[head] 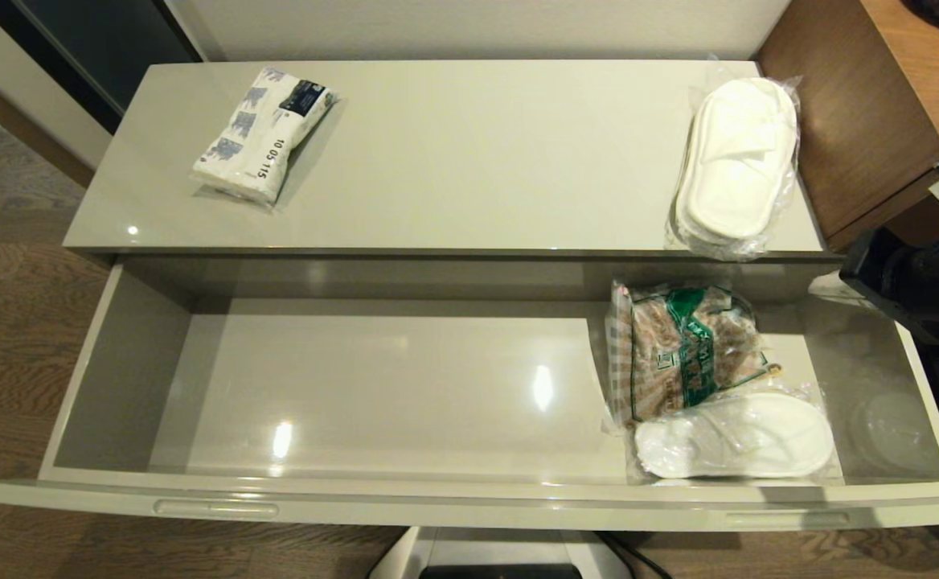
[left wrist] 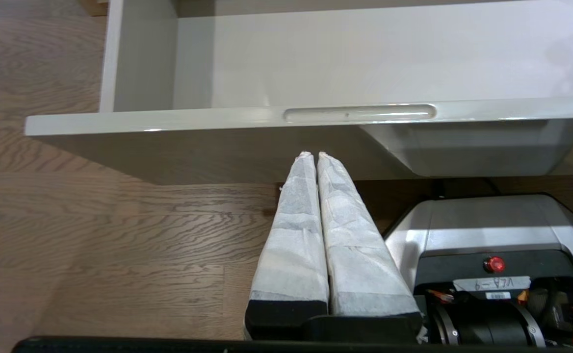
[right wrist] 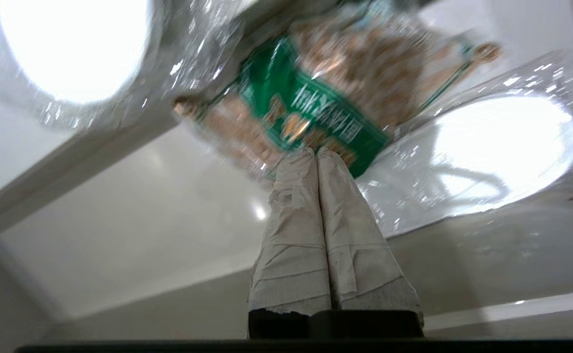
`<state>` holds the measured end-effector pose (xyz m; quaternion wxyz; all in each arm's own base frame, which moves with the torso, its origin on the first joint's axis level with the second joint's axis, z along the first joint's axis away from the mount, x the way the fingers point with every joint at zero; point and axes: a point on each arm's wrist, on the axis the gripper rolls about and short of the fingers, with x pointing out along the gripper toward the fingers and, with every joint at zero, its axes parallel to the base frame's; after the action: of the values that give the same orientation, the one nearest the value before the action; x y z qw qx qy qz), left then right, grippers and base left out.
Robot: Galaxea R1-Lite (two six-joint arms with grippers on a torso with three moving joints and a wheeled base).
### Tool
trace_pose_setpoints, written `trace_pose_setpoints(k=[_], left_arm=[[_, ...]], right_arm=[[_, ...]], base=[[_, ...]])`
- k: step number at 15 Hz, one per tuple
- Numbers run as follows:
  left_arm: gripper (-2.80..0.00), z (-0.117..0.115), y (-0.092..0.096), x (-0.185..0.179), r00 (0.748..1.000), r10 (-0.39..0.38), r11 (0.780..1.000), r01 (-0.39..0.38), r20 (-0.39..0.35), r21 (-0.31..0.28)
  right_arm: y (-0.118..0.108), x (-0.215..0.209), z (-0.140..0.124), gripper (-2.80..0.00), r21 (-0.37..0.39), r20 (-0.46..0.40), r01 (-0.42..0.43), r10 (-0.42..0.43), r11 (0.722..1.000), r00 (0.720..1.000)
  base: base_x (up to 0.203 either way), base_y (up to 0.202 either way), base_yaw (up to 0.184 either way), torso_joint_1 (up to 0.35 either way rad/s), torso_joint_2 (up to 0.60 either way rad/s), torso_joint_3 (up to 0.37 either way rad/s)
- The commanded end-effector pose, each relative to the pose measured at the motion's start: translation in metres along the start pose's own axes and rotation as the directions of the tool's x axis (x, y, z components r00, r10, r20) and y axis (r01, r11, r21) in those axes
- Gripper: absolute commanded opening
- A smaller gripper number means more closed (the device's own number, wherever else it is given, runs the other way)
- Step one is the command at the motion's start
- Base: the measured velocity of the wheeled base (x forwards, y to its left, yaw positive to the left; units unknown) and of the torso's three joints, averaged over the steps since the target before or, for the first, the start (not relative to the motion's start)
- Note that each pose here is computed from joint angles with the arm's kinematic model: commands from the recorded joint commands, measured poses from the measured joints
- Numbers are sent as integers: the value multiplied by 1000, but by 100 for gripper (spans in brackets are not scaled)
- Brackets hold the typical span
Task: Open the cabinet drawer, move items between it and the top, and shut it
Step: Pick up the disposable slippers on the table
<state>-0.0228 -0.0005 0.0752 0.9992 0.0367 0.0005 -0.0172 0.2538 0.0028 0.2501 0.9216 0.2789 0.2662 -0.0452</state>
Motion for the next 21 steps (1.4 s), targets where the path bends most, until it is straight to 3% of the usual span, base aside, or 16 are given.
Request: trace_pose_setpoints(k=[1,2,4,6,9,11,13,14,19,21], left_arm=[[-280,0,0,0,1000,0,1000,0,-2,0],[-280,0,0,0,1000,0,1000,0,-2,0],[-280,0,0,0,1000,0,1000,0,-2,0],[-280,0,0,0,1000,0,1000,0,-2,0],[-280,0,0,0,1000,0,1000,0,-2,0],[-280,0,0,0,1000,0,1000,0,-2,0],[-280,0,0,0,1000,0,1000,0,-2,0],[-280,0,0,0,1000,0,1000,0,-2,0],[-280,0,0,0,1000,0,1000,0,-2,0],[-280,0,0,0,1000,0,1000,0,-2,0]], right_arm=[[1,1,2,-280,0,8,2,-2,1000,1000],[2,0,5,-280,-10,18,-1,2,1000,1000],[5,-2,6,-280,-114,57,37,-31,993,998],[12,0,-1,-280,-202,135,18,9,979,991],[26,9,-23,-280,-388,275,43,71,921,959],[38,15,-38,-280,-436,305,63,82,898,949],[39,24,-43,-280,-449,319,115,39,886,947],[39,31,-43,0,-456,348,171,-2,873,938],[38,67,-47,0,-446,388,198,-10,873,921],[37,86,-46,0,-425,438,198,10,883,899]], base=[[0,0,0,0,0,0],[0,0,0,0,0,0],[0,0,0,0,0,0],[0,0,0,0,0,0],[0,0,0,0,0,0],[0,0,0,0,0,0],[0,0,0,0,0,0],[0,0,0,0,0,0],[0,0,0,0,0,0],[0,0,0,0,0,0]])
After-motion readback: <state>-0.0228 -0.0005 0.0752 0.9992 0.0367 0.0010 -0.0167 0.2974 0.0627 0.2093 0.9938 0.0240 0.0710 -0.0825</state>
